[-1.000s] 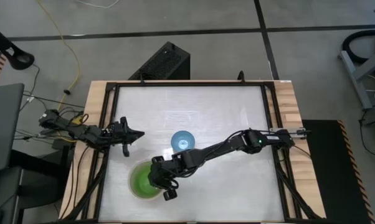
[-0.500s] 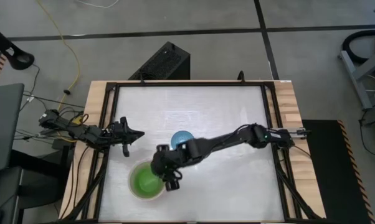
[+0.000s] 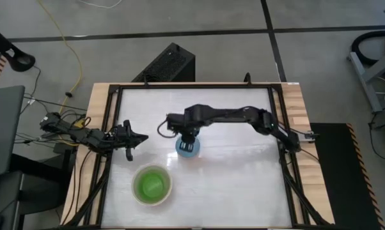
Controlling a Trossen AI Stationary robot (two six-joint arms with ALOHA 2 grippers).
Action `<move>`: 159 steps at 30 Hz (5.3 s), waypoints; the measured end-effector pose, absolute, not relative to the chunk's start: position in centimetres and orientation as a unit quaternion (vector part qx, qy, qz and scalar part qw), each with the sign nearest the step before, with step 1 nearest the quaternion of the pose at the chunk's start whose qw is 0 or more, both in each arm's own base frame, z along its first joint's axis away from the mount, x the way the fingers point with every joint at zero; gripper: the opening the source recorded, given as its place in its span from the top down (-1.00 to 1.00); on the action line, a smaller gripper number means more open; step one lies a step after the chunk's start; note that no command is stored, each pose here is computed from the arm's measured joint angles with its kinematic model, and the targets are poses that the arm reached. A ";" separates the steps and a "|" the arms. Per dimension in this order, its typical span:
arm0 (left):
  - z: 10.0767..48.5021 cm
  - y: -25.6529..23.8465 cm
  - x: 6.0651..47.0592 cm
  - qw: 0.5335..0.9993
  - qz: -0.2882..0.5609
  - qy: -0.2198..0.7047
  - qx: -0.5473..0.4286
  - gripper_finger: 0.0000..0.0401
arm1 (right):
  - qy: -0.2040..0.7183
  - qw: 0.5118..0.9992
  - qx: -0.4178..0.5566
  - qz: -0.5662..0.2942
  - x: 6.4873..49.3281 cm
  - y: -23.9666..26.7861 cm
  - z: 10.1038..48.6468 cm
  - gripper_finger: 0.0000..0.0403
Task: Nest bowls inside each other by size order
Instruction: Stack the blue bowl on top of the green bowl
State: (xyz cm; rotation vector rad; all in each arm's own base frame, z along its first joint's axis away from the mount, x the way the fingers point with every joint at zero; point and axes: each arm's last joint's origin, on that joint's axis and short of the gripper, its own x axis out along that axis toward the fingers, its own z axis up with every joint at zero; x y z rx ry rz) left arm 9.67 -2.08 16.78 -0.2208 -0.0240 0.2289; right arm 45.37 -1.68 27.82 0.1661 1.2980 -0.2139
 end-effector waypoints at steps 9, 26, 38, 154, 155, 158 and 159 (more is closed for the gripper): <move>16.8 -2.1 9.7 0.987 0.113 -0.012 -0.110 1.00 | 0.639 0.763 0.059 -0.071 44.8 -0.7 25.9 0.18; 16.8 -2.1 9.7 0.988 0.104 -0.011 -0.114 1.00 | 0.587 0.809 -0.005 -0.022 46.0 7.5 23.4 0.13; 16.8 -2.1 9.7 0.988 0.104 -0.011 -0.115 1.00 | 0.599 0.800 0.008 -0.041 45.6 6.9 18.9 0.09; 16.7 -2.1 9.7 0.986 0.114 -0.010 -0.119 1.00 | 0.334 0.912 -0.106 0.211 50.7 15.4 25.4 0.29; 16.7 -2.1 9.7 0.986 0.114 -0.010 -0.119 1.00 | 0.334 0.913 -0.106 0.210 50.7 15.4 25.4 0.29; 16.7 -2.1 9.7 0.986 0.114 -0.010 -0.119 1.00 | 0.333 0.914 -0.113 0.203 50.8 15.4 25.4 0.31; 16.7 -2.1 9.7 0.986 0.114 -0.010 -0.119 1.00 | 0.333 0.914 -0.115 0.203 50.7 15.5 25.4 0.32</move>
